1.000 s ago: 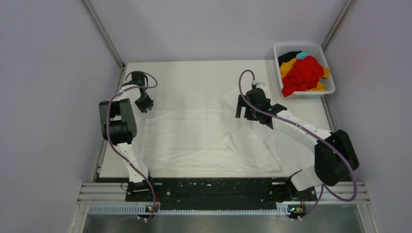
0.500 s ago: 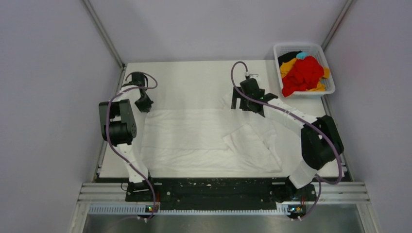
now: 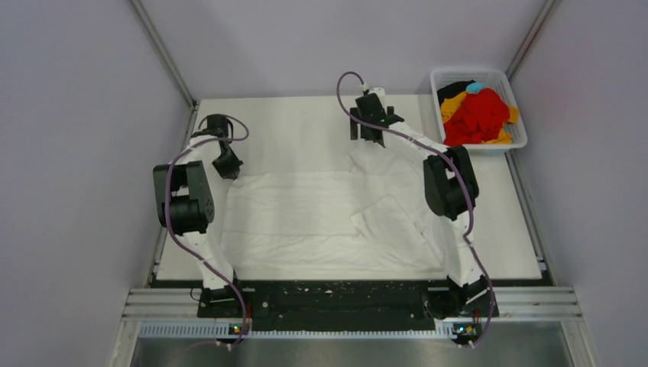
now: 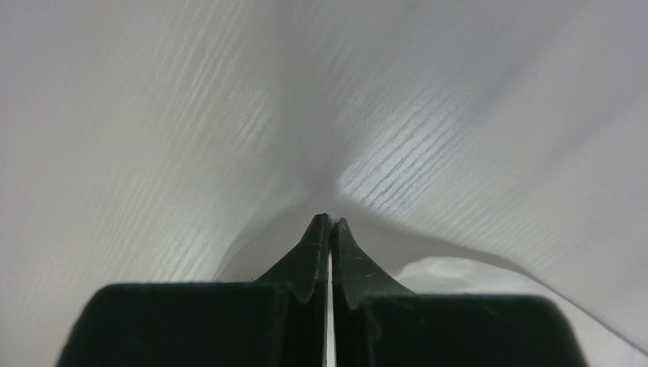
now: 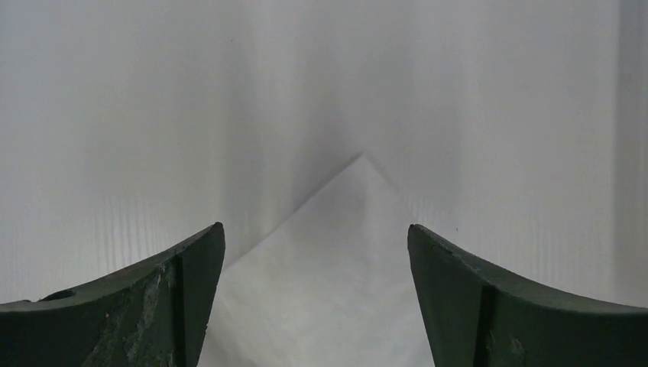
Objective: Fold and stack the t-shirts
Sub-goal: Grab the side of the flattened tshirt furthest away from the robot with both arms
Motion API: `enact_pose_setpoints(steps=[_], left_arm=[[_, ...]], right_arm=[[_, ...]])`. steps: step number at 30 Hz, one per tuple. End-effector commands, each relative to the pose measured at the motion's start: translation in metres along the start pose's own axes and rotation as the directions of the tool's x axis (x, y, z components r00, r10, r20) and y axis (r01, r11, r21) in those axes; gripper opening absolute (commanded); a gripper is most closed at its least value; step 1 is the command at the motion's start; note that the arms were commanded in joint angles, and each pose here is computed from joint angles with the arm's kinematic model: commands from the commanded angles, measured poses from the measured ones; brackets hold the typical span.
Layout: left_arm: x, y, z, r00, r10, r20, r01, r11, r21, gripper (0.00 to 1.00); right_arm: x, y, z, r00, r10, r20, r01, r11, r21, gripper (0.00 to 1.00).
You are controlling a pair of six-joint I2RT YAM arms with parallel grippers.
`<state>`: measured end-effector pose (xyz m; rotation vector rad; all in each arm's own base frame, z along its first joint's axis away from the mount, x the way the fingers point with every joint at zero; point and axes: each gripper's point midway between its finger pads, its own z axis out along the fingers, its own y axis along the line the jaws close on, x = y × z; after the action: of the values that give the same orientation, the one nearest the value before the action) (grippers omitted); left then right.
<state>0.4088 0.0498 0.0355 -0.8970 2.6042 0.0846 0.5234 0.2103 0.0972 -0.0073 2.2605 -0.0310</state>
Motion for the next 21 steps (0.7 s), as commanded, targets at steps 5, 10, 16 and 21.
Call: enact_pose_setpoints(steps=[5,10,16,21], left_arm=[[-0.009,-0.009,-0.029,0.999,-0.017,0.049,0.013,0.998,0.063,0.0],[-0.008,-0.012,-0.031,0.999,-0.018,0.049,0.014,0.997,0.079,0.0],[-0.009,-0.011,-0.032,0.998,-0.023,0.051,0.019,0.997,0.078,0.0],[-0.007,-0.011,-0.034,0.998,-0.029,0.051,0.025,0.997,0.078,0.0]], right_arm=[[-0.014,0.005,0.052,0.995,-0.098,-0.001,0.098,0.993,0.061,0.82],[0.003,-0.006,0.062,0.994,-0.103,-0.041,0.107,0.99,0.095,0.78],[0.029,-0.021,0.057,0.994,-0.066,-0.083,0.076,0.99,0.12,0.74],[0.041,-0.033,0.048,0.996,0.025,-0.081,-0.015,0.992,0.128,0.68]])
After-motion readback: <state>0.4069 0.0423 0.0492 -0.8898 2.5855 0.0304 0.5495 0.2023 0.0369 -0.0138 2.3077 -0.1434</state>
